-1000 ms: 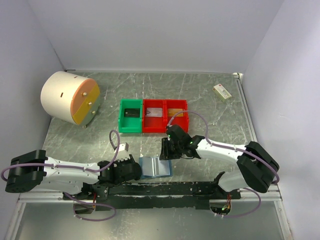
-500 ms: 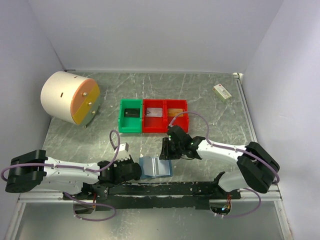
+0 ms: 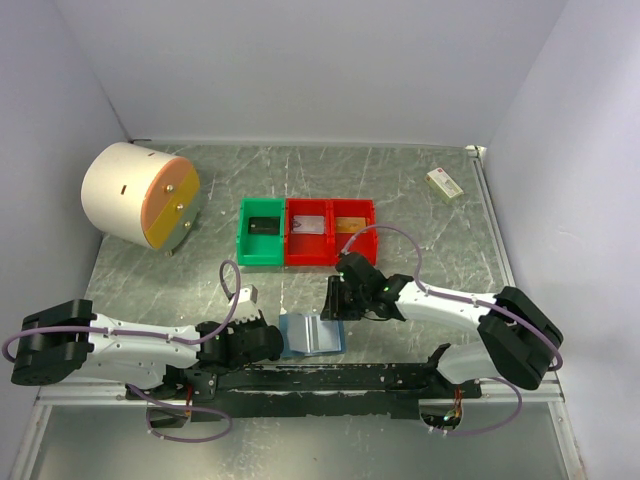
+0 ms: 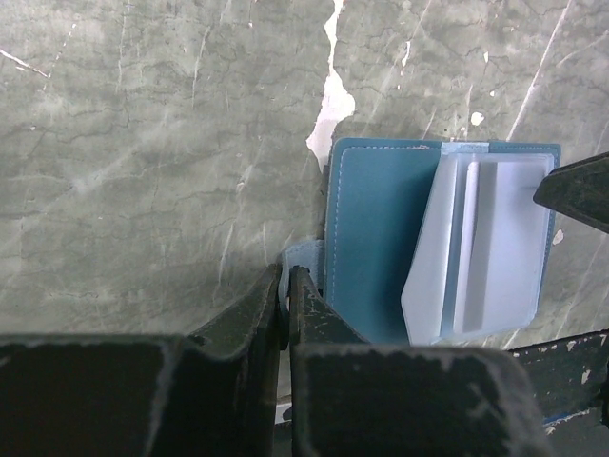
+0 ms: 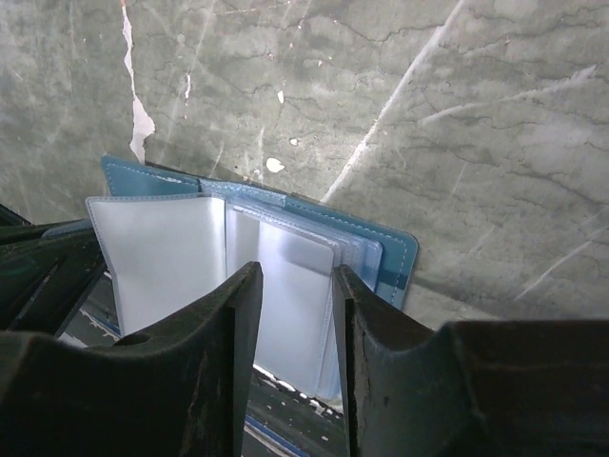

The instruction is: Take the credit cards out of the card holder

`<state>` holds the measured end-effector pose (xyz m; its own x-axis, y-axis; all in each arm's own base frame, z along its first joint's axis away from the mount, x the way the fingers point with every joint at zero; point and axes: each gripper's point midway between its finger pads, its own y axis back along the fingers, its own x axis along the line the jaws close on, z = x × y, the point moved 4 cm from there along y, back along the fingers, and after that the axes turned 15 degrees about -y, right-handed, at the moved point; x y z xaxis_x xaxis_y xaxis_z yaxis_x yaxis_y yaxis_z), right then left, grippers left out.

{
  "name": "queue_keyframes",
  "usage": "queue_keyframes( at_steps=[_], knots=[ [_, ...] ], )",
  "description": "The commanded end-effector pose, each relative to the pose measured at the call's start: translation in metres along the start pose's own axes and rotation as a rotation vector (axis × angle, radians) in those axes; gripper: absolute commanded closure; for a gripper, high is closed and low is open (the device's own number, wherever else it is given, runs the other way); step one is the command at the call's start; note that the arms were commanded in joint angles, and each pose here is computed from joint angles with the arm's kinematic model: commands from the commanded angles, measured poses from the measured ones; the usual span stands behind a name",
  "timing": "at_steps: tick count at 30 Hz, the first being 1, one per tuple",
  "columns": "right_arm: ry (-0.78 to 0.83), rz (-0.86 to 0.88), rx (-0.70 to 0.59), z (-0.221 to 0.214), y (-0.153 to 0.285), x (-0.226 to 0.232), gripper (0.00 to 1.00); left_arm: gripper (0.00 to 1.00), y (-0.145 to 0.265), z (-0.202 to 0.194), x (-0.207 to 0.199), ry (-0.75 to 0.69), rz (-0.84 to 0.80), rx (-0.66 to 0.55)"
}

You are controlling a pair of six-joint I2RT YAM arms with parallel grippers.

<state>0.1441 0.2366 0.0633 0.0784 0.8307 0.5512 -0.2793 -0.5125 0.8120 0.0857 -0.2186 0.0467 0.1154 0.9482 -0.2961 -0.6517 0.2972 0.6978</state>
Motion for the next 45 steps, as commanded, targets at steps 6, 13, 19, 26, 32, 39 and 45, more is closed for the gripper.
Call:
queue_keyframes(
  at_steps=[6, 13, 19, 26, 32, 39, 45],
  knots=[
    [0.005, -0.021, -0.009, -0.003, 0.004, -0.007, 0.63, 0.93, 0.002, 0.002, -0.006, 0.015, -0.015, -0.001],
    [-0.016, 0.006, 0.028, -0.011, -0.005, -0.008, 0.64, 0.93, 0.001, 0.0, -0.006, 0.006, -0.006, 0.007],
    [-0.012, 0.042, 0.043, -0.012, -0.004, -0.002, 0.66, 0.93, 0.0, 0.0, -0.008, 0.005, -0.009, 0.007],
    [0.019, 0.077, 0.02, -0.004, 0.008, 0.012, 0.7, 0.93, 0.0, 0.0, -0.007, 0.007, -0.009, 0.006],
    [0.035, 0.115, 0.037, -0.005, 0.014, 0.021, 0.72, 0.93, 0.0, 0.0, -0.007, 0.006, -0.008, 0.008],
    [0.044, 0.208, 0.063, -0.006, 0.024, 0.04, 0.72, 0.93, 0.0, 0.0, -0.008, 0.007, -0.009, 0.008],
    [0.058, 0.351, 0.127, -0.012, 0.03, 0.064, 0.71, 0.93, 0.0, 0.001, -0.009, 0.012, -0.012, 0.005]
  ],
)
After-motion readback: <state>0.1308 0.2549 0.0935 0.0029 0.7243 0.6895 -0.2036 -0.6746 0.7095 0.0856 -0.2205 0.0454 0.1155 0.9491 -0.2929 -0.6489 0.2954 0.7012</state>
